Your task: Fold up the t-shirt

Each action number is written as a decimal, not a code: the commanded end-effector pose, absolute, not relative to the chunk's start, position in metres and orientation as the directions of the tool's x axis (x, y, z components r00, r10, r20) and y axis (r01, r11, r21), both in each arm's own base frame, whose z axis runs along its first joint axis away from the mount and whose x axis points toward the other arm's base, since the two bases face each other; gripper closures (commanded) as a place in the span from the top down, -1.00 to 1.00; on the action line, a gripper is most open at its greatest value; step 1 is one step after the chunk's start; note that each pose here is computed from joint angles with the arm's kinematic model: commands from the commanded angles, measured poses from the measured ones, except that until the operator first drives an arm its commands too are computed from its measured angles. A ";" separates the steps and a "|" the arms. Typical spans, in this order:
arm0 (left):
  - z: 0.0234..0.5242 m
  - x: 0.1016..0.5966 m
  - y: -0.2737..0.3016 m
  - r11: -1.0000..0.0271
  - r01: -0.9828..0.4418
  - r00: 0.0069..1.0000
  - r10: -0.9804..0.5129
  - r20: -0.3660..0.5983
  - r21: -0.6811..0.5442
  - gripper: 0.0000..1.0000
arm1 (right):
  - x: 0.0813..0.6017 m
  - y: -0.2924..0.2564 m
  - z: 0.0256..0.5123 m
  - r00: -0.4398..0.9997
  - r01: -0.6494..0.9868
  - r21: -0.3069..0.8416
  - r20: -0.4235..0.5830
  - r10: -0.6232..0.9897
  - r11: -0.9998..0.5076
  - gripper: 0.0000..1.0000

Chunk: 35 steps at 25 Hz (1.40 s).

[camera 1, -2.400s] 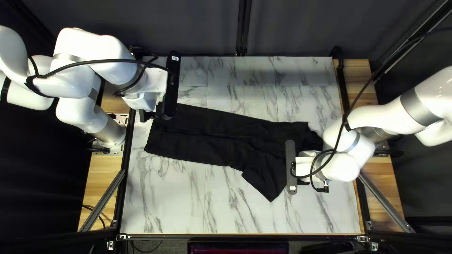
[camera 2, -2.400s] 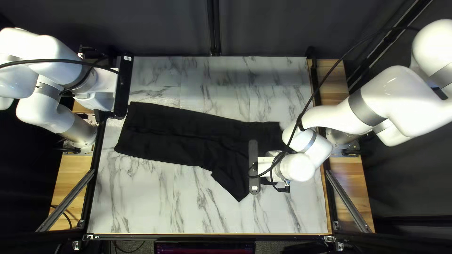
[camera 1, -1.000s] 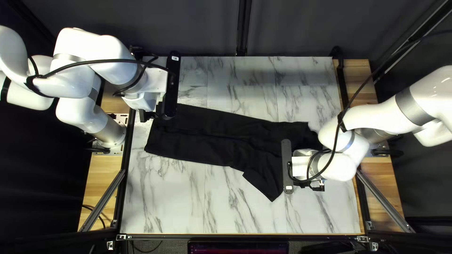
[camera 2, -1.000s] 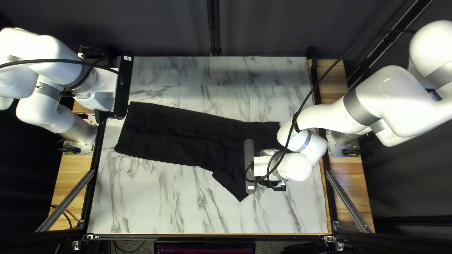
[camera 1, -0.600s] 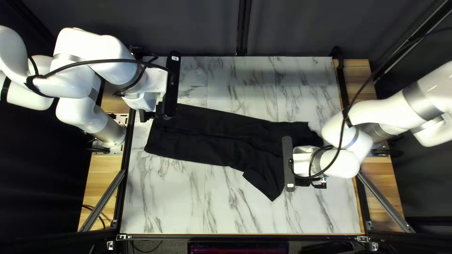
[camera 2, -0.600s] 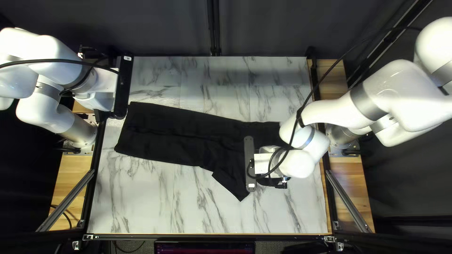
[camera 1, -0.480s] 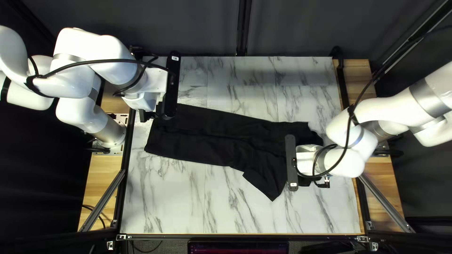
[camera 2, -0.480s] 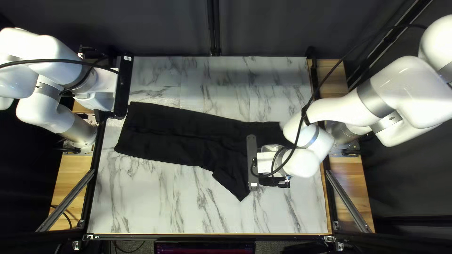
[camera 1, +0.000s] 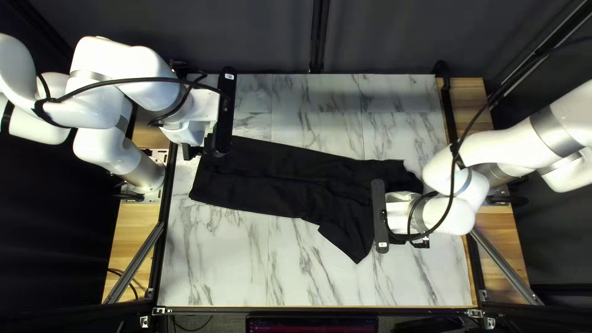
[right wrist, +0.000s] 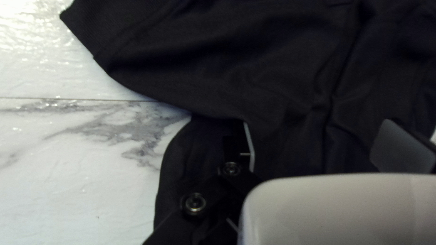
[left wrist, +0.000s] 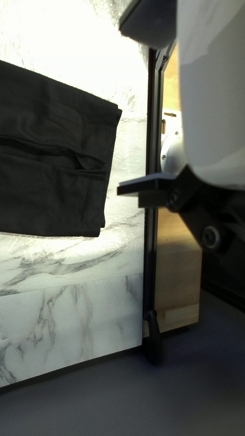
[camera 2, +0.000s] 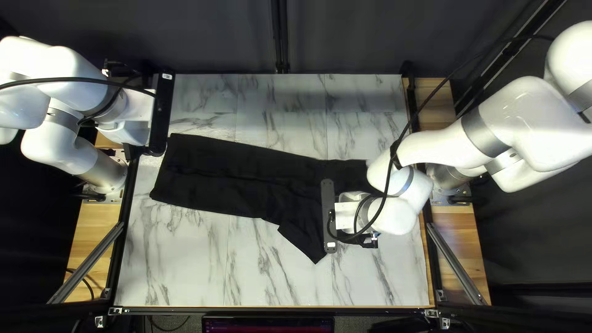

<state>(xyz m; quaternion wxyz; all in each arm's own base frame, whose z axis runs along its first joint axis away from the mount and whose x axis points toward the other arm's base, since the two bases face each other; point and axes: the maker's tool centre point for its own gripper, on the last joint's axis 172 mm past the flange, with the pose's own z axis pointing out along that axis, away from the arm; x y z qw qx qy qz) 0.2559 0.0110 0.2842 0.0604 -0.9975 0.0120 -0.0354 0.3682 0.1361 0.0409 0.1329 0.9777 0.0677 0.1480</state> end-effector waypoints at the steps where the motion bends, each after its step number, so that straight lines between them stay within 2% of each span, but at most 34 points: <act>1: 0.284 0.256 0.011 -0.992 -0.020 0.997 -0.028 0.069 -0.121 1.00 | 0.369 0.136 0.041 0.950 0.099 0.289 0.257 0.177 -0.952 0.14; 2: 0.284 0.256 0.011 -0.992 -0.020 0.997 -0.028 0.069 -0.121 1.00 | 0.368 0.136 0.041 0.951 0.100 0.292 0.254 0.178 -0.951 -0.97; 16: 0.284 0.256 0.011 -0.992 -0.020 0.997 -0.028 0.069 -0.121 1.00 | 0.363 0.127 0.052 0.951 0.105 0.310 0.248 0.187 -0.945 -1.00; 28: 0.284 0.256 0.011 -0.992 -0.020 0.997 -0.028 0.069 -0.121 1.00 | 0.349 0.121 0.063 0.927 0.097 0.279 0.325 0.189 -0.955 -1.00; 35: 0.284 0.256 0.011 -0.992 -0.020 0.997 -0.028 0.069 -0.121 1.00 | 0.358 0.103 0.071 0.917 0.075 0.287 0.358 0.179 -0.955 -1.00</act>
